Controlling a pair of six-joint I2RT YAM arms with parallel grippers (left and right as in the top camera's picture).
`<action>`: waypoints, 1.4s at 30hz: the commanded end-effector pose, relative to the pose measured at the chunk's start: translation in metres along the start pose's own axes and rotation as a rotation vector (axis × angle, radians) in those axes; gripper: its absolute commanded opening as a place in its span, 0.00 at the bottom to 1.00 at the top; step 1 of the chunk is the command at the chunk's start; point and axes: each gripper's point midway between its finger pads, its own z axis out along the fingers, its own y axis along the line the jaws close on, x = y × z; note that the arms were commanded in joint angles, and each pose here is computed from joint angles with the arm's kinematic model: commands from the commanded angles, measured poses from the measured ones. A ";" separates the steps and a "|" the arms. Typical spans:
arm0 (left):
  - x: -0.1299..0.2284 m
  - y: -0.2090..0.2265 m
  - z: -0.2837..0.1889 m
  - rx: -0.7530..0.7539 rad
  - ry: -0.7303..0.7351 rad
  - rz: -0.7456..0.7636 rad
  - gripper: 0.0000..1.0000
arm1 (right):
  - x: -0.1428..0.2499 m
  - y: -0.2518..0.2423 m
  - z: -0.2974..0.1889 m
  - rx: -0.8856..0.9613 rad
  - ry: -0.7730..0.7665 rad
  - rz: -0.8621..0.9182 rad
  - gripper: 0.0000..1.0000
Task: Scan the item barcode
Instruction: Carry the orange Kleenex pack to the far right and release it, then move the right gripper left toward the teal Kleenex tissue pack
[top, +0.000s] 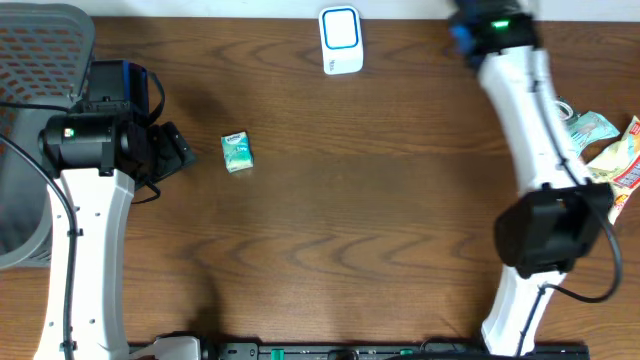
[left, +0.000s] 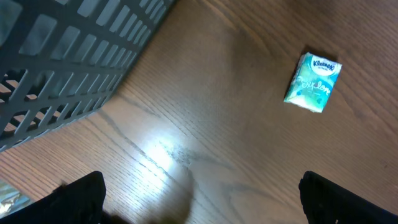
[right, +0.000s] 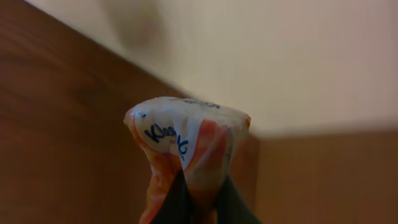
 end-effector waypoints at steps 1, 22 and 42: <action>-0.001 0.002 0.000 -0.012 -0.001 -0.012 0.98 | 0.047 -0.011 0.030 -0.022 0.129 0.186 0.01; -0.001 0.002 0.000 -0.012 -0.001 -0.012 0.97 | 0.231 -0.045 0.090 -0.084 0.500 0.535 0.17; -0.001 0.002 0.000 -0.012 -0.001 -0.012 0.98 | 0.181 -0.036 0.064 -0.203 0.354 0.595 0.99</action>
